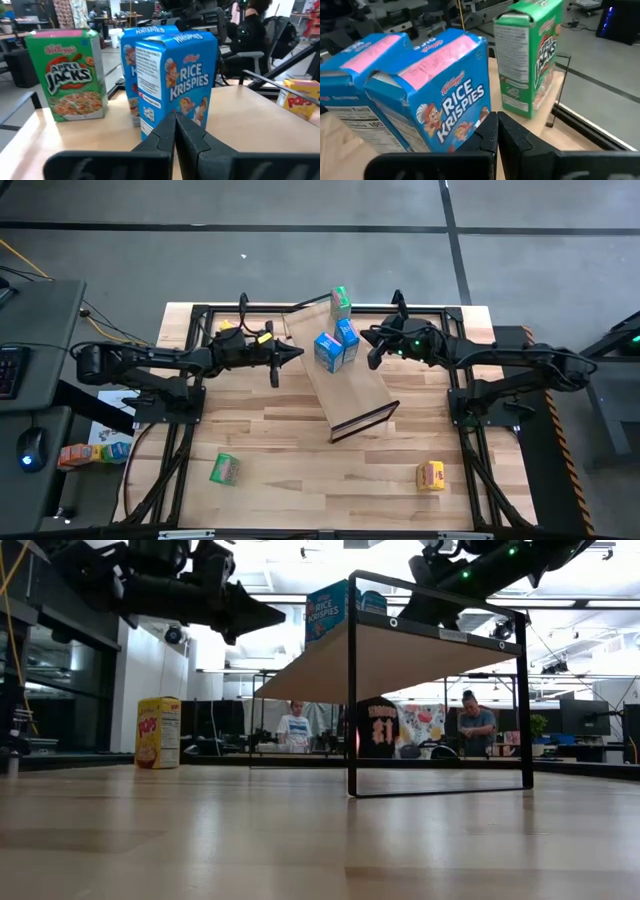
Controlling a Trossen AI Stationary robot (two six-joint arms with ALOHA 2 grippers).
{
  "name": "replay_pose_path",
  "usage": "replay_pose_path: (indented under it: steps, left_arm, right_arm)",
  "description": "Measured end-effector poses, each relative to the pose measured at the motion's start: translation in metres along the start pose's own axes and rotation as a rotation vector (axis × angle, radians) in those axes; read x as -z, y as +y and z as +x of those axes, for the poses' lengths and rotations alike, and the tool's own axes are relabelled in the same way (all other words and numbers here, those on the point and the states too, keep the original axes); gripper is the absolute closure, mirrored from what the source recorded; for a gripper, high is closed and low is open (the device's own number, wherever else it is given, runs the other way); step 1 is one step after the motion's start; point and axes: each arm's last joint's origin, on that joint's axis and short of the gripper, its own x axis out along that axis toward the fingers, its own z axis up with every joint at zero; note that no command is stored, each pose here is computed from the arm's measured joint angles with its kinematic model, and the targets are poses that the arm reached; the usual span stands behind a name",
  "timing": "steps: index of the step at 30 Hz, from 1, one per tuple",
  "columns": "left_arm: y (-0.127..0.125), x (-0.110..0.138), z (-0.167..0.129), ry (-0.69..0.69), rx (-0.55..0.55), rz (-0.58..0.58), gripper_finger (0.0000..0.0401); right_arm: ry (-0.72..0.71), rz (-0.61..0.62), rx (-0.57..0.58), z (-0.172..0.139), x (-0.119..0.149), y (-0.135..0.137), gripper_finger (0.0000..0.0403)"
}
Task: Stack cereal on shelf
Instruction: Put the blue cereal box on the shelf aligned with the other blue cereal box
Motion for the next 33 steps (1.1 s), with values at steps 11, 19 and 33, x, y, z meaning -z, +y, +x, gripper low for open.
replay_pose_path:
  steps: [11, 19, 33]
  left_arm:
    - [0.002, 0.008, 0.02, 0.039, 0.011, -0.036, 0.0401]
    - [0.005, 0.017, 0.043, 0.091, 0.012, -0.057, 0.0401]
    - [0.007, 0.015, 0.049, 0.088, -0.01, -0.055, 0.0401]
  right_arm:
    - [0.015, -0.02, -0.079, 0.013, 0.005, 0.003, 0.0403]
    - [0.027, -0.033, -0.079, 0.013, 0.006, 0.003, 0.0403]
    - [0.074, -0.045, -0.147, 0.013, 0.01, 0.005, 0.0403]
